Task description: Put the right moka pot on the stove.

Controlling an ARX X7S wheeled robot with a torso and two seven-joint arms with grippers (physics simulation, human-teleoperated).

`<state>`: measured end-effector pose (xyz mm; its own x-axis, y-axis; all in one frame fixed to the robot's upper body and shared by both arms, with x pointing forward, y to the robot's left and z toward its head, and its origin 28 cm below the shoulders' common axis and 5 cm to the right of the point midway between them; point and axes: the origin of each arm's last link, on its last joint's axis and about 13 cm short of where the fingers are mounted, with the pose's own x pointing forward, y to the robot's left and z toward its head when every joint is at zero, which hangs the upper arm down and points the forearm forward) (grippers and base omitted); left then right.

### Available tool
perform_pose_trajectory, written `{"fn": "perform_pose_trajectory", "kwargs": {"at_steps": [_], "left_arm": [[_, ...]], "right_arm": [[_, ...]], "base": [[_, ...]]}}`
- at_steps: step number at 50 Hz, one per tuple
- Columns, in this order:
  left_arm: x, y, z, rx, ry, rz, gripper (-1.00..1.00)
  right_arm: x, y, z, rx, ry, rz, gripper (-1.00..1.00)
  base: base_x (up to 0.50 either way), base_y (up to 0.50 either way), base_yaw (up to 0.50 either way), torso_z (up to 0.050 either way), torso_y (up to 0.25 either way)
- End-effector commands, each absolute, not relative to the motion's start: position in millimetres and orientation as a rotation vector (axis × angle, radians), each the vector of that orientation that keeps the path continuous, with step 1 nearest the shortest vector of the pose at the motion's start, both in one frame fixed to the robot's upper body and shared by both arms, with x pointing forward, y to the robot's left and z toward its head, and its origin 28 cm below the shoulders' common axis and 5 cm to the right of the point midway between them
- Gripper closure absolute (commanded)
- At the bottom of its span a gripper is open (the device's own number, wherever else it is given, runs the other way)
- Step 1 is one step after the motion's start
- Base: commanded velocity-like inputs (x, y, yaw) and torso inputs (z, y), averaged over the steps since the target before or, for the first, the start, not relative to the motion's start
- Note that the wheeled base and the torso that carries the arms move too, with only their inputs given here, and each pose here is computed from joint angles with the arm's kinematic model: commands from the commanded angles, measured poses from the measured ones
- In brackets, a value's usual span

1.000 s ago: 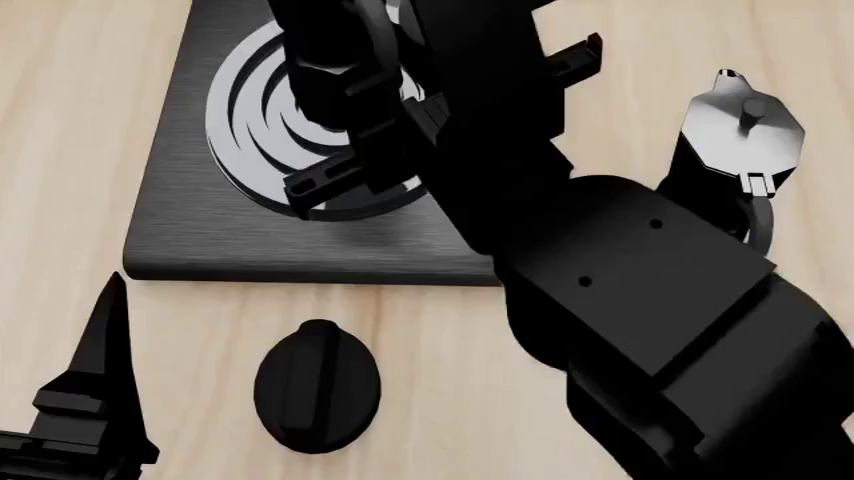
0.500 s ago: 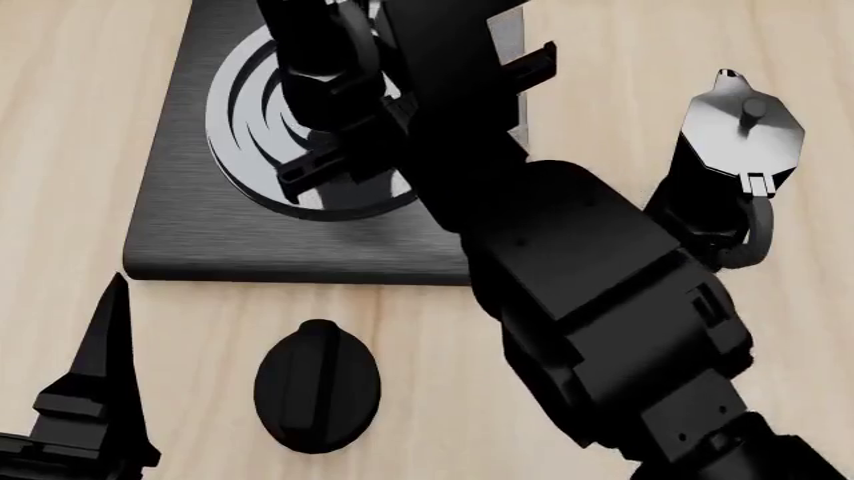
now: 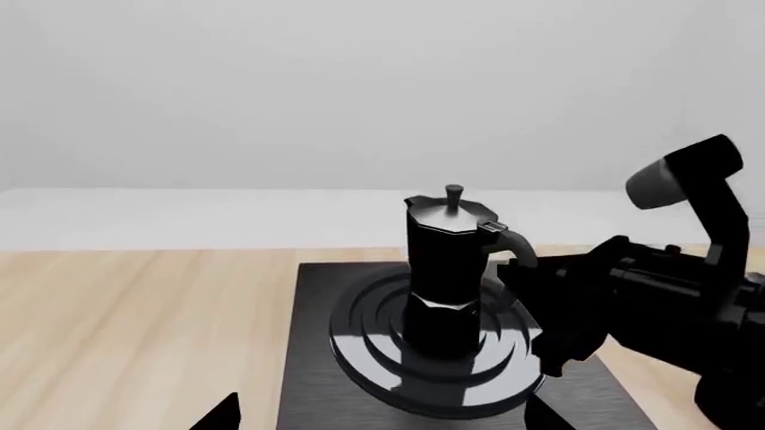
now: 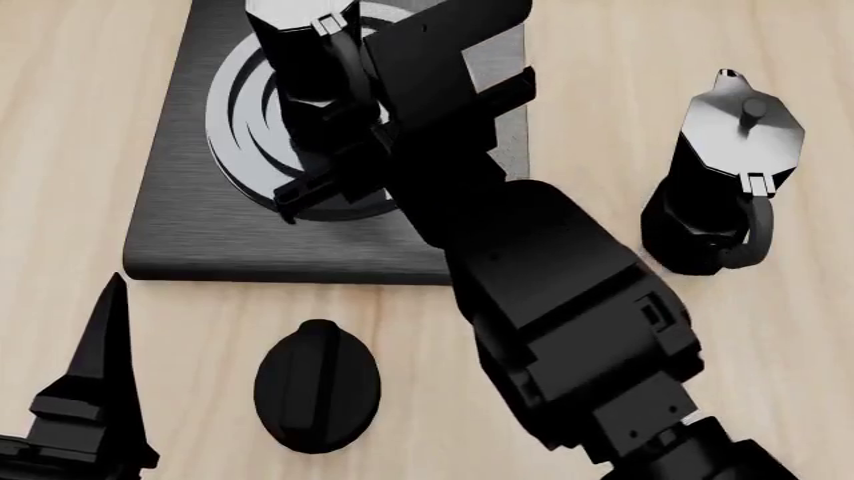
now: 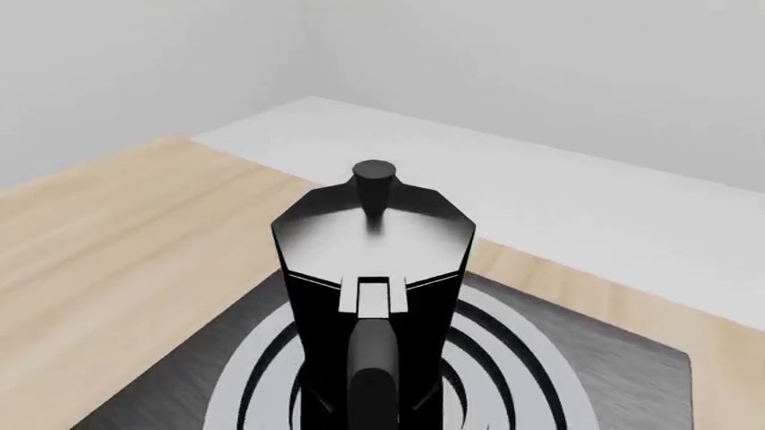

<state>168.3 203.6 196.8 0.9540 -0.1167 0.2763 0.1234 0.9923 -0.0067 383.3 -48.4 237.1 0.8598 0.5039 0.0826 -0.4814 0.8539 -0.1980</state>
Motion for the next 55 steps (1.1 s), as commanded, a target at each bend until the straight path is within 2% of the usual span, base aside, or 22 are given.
{"fn": "perform_pose_trajectory", "kwargs": {"at_steps": [1,18,19,35,55], "left_arm": [[168,204,198,-0.025,-0.284,-0.121,-1.00],[168,204,198,-0.025,-0.285,-0.115,-1.00],[168,204,197,-0.024,-0.284,-0.116,-1.00],[169,204,197,-0.030,-0.275,-0.120,-1.00],[170,204,196,-0.036,-0.263,-0.112,-1.00]], "right_arm": [[385,-48,234,-0.190,-0.147,0.503,1.00],[385,-50,226,-0.195,-0.101,0.484,1.00],[384,-50,225,-0.196,-0.104,0.460,-1.00],[350,-56,247,-0.217,-0.162,0.499,-1.00],[256,-88,290,-0.226,-0.274,0.466,-1.00]], "base": [[0.00,0.00,0.00,0.000,0.000],[0.00,0.00,0.00,0.000,0.000],[0.00,0.00,0.00,0.000,0.000],[0.00,0.00,0.00,0.000,0.000],[0.00,0.00,0.00,0.000,0.000]]}}
